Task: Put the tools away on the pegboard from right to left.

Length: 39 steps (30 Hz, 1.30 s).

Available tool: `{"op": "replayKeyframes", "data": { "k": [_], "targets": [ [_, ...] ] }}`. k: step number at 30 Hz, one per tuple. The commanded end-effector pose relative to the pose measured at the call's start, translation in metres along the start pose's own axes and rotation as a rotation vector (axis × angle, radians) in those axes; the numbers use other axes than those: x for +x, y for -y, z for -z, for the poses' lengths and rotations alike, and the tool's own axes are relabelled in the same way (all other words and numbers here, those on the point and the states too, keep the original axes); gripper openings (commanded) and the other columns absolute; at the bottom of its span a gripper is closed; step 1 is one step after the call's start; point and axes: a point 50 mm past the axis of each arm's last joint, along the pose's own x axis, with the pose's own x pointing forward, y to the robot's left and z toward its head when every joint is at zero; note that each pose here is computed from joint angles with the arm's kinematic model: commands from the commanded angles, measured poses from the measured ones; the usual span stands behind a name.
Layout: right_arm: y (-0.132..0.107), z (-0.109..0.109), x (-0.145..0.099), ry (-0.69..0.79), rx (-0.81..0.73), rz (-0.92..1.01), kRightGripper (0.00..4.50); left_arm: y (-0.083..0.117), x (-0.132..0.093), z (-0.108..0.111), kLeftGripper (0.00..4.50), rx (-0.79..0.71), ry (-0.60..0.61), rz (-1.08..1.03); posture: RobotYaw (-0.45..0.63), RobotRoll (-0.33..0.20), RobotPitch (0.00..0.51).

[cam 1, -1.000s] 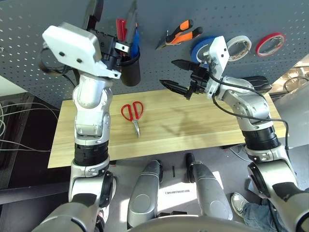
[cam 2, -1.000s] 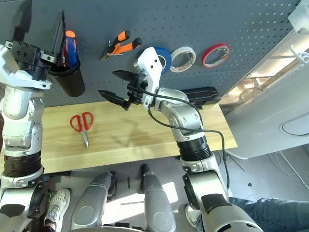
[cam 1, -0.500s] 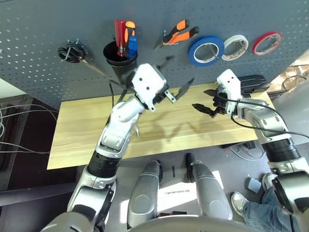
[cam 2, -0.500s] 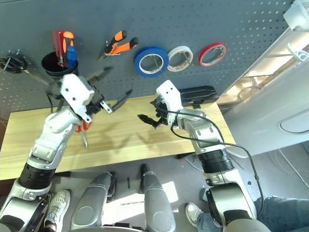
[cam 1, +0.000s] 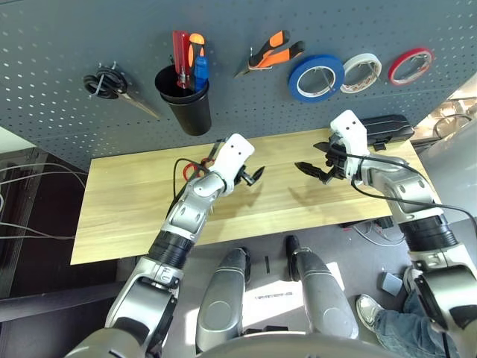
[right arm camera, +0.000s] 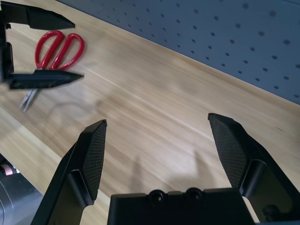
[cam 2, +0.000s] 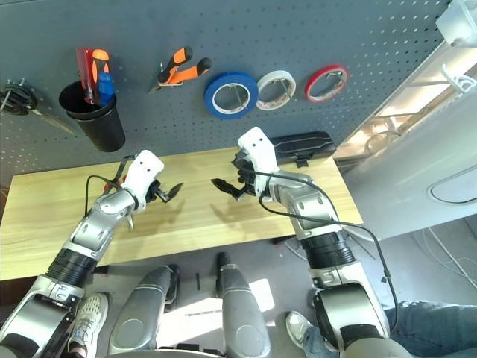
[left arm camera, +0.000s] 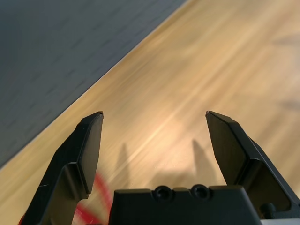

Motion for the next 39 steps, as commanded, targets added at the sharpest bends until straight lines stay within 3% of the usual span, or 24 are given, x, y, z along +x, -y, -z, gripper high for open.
{"op": "replayKeyframes", "data": {
  "k": [1,13,29,39],
  "targets": [
    [-0.006,0.003,0.005,-0.017,0.013,-0.009,4.5,-0.015,0.001,0.019,4.46,-0.063,-0.097,-0.096,0.12,0.0,0.294],
    [-0.012,-0.003,0.022,0.042,0.02,-0.013,4.5,-0.038,0.003,0.043,4.46,-0.152,-0.247,-0.256,0.13,0.0,0.302],
    [-0.023,-0.004,0.03,0.069,0.025,-0.047,4.5,-0.061,-0.015,0.077,4.46,-0.239,-0.319,-0.418,0.13,0.0,0.307],
    [-0.035,-0.011,0.031,0.104,-0.003,-0.13,4.5,-0.059,-0.012,0.086,4.46,-0.277,-0.388,-0.424,0.13,0.0,0.308]
  ]
}}
